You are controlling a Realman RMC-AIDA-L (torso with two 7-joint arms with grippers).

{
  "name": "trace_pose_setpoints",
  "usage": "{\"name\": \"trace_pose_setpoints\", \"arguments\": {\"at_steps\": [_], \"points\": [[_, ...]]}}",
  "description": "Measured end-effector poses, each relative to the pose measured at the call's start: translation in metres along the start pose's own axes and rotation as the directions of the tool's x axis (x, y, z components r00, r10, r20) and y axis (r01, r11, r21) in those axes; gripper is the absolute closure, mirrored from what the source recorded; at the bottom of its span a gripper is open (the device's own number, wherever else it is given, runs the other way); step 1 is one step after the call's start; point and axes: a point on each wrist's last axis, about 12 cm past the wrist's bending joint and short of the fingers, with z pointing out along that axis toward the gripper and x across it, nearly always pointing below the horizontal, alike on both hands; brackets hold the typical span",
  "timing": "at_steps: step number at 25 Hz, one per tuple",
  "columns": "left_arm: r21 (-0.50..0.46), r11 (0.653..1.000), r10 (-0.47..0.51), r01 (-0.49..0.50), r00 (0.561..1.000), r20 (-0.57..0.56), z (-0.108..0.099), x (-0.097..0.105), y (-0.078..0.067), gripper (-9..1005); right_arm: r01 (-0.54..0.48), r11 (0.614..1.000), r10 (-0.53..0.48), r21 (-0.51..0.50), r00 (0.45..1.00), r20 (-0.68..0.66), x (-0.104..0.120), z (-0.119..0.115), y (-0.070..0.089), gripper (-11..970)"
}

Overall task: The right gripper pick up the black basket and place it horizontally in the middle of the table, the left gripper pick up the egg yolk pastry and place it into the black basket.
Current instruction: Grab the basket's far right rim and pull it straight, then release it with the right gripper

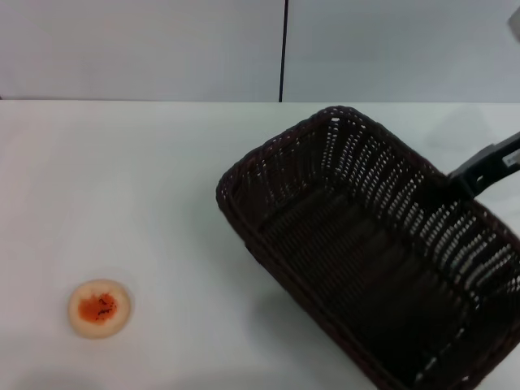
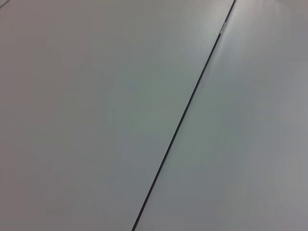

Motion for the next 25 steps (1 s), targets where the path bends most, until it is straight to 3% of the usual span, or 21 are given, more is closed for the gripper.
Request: {"name": "trace_pose_setpoints", "arguments": {"at_steps": [9, 16, 21, 23, 24, 25], "points": [[-0.002, 1.000, -0.001, 0.001, 1.000, 0.001, 0.000, 0.000, 0.000, 460, 0.021, 0.998, -0.013, -0.059, 0.989, 0.146, 0.004, -0.038, -0.005, 770], [0.000, 1.000, -0.002, 0.002, 1.000, 0.002, 0.001, 0.001, 0.000, 461, 0.178, 0.984, -0.171, -0.022, 0.965, 0.199, -0.015, -0.065, 0.003, 771], [0.000, 1.000, -0.005, 0.005, 1.000, 0.001, 0.001, 0.001, -0.001, 460, 0.378, 0.926, -0.365, -0.009, 0.900, 0.237, -0.038, -0.068, 0.015, 770], [0.001, 1.000, -0.010, 0.010, 1.000, -0.001, 0.001, 0.002, -0.001, 460, 0.498, 0.867, -0.480, -0.005, 0.840, 0.252, -0.049, -0.065, 0.024, 770], [0.001, 1.000, -0.010, 0.010, 1.000, -0.001, 0.001, 0.002, -0.001, 460, 0.498, 0.867, -0.480, -0.005, 0.840, 0.252, -0.049, -0.065, 0.024, 770], [0.000, 1.000, -0.015, 0.015, 1.000, -0.001, 0.001, 0.003, -0.002, 460, 0.552, 0.834, -0.531, -0.010, 0.807, 0.258, -0.054, -0.062, 0.028, 770]]}}
